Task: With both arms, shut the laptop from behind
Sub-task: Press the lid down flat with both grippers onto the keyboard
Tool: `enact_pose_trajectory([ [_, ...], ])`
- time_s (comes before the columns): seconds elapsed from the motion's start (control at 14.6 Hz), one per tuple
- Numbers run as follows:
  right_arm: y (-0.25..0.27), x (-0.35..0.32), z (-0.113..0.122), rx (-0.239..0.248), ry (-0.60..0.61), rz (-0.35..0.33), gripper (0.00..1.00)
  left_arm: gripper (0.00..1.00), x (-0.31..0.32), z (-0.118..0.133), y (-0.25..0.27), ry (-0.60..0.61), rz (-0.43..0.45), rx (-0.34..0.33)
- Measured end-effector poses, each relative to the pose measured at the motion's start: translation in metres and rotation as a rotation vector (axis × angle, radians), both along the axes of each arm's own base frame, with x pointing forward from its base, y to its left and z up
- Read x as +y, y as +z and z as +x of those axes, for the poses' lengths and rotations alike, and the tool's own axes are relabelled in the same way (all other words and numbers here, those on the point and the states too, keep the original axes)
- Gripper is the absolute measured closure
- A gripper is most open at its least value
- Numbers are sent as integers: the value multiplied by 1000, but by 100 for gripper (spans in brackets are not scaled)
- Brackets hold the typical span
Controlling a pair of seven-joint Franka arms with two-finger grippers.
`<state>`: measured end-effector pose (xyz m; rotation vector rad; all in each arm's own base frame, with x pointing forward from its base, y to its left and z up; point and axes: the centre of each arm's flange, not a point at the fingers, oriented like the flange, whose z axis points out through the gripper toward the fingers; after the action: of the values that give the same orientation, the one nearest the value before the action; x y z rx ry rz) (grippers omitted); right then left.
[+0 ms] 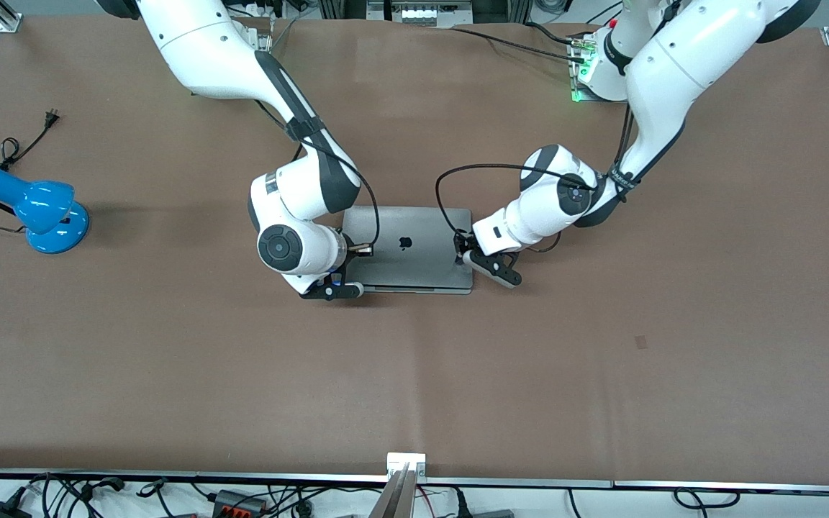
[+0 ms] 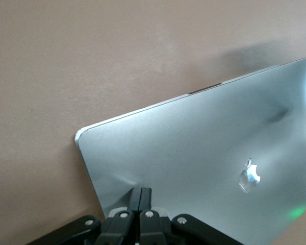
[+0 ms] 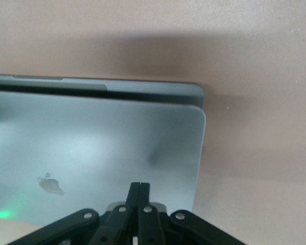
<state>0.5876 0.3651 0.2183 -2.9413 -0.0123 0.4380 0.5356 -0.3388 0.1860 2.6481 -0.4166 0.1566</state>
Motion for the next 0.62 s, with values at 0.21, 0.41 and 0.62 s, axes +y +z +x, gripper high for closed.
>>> enact_pose_trajectory([
  [0.21,-10,0,3,-17,-8,0,99,99,-1,0,-12,0,22,-18],
  [0.41,-22,0,4,-29,-14,-1,99,99,-2,0,-12,0,24,-19],
  [0.62,-30,3,2,-34,-13,-3,99,99,-2,0,-12,0,24,-19],
])
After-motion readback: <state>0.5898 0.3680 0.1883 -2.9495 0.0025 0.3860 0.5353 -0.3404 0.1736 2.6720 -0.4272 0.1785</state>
